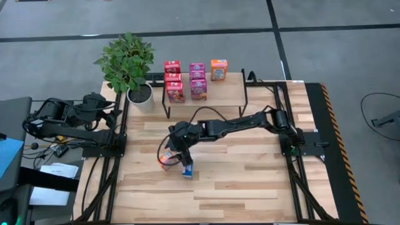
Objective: Stack cereal on shelf
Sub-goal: Put the orange cereal box on the shelf aligned with the other orange cereal box on the shelf
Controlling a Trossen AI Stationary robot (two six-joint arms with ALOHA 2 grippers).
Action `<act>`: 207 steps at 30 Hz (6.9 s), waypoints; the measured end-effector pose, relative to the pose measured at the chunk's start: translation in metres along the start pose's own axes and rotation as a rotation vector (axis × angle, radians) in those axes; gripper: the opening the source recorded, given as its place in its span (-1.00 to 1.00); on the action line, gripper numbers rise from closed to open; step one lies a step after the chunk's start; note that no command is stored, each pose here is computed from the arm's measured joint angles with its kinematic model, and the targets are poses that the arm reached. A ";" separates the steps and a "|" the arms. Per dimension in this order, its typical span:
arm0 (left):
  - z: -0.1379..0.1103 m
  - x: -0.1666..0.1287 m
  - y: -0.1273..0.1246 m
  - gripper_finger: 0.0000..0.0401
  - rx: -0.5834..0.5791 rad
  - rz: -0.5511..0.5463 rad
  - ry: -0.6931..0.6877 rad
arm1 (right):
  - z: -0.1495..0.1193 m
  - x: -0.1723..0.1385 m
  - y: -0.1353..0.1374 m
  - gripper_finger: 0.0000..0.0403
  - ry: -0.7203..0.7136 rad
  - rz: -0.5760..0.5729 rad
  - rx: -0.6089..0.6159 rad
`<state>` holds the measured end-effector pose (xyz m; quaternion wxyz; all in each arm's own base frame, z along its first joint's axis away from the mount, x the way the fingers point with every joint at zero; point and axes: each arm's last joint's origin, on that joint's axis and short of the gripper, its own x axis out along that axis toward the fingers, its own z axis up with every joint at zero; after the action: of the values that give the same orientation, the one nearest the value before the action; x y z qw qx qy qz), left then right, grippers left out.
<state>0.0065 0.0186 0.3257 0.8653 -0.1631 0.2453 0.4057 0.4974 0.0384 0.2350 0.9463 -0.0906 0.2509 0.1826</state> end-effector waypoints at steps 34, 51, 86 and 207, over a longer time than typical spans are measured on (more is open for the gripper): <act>0.000 0.000 0.000 0.60 0.008 0.003 0.004 | 0.002 0.006 0.012 0.68 0.068 -0.016 -0.055; -0.002 0.000 0.001 0.60 0.016 -0.006 0.030 | -0.020 0.032 0.011 0.57 0.139 0.018 0.001; -0.002 0.000 0.002 0.60 0.025 0.019 0.009 | 0.069 -0.061 -0.038 -0.07 0.152 -0.036 0.176; 0.000 -0.001 0.007 0.60 -0.123 0.161 -0.115 | -0.067 -0.377 -0.139 0.01 0.329 -0.451 0.383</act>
<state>0.0007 0.0228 0.3259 0.8309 -0.1724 0.1821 0.4967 0.2182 -0.2194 0.3802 0.9095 0.0072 0.4037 -0.0990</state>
